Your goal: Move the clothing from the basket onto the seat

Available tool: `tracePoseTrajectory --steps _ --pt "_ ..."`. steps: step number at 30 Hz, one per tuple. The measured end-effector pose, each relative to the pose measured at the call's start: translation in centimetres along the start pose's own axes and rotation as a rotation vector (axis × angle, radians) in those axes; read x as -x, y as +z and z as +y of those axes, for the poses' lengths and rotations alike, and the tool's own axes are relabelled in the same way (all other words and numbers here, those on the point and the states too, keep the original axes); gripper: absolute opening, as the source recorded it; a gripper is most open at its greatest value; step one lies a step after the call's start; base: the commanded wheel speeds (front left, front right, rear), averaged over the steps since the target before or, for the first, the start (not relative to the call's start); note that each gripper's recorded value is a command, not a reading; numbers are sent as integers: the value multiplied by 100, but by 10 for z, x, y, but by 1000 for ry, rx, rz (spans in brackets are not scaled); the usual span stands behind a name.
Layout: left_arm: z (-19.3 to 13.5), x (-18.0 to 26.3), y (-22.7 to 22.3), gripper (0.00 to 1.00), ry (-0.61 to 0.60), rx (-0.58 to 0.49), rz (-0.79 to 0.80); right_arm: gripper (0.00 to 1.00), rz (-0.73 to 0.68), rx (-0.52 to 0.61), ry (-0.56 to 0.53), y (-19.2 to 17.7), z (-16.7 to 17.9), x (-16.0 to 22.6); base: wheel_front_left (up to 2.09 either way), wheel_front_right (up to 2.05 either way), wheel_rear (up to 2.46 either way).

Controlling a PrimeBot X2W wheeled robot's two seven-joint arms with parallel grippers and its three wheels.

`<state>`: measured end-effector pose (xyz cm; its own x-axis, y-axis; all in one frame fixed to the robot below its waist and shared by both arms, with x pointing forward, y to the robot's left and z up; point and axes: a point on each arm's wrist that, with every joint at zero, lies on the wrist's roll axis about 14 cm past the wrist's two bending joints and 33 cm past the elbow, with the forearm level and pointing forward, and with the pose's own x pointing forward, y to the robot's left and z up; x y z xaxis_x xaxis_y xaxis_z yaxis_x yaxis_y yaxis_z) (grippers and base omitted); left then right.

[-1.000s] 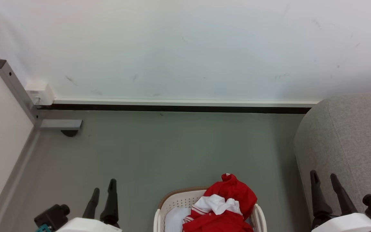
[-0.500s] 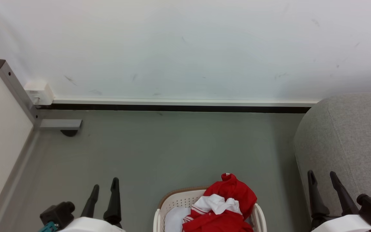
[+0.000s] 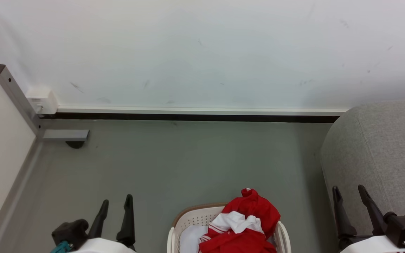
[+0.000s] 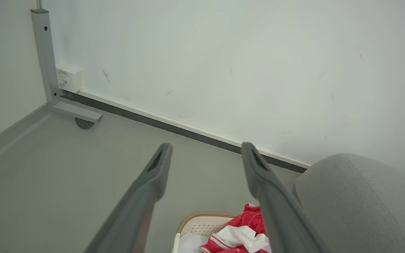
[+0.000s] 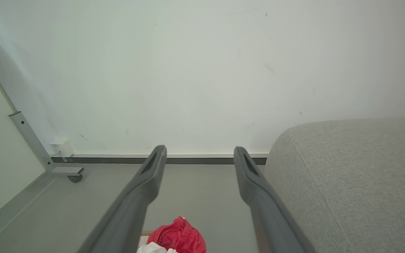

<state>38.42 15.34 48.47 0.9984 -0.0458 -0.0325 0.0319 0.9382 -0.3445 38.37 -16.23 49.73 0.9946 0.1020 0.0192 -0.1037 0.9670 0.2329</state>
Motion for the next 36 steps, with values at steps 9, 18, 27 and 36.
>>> tracePoseTrajectory --steps 9,18,27,36 --pt "-4 -2 2 100 -18 -81 -16 100 -9 27 -5 0 -2 -1 0 0 0" --pt "-8 -3 4 100 -36 -148 -31 100 -19 52 -2 1 -2 -2 0 0 0" --pt "-12 -3 6 100 -50 -204 -48 100 -23 92 12 1 1 -2 0 0 0" --pt "-11 -3 8 100 -50 -232 -61 100 -19 109 11 -2 -1 -2 0 0 0"
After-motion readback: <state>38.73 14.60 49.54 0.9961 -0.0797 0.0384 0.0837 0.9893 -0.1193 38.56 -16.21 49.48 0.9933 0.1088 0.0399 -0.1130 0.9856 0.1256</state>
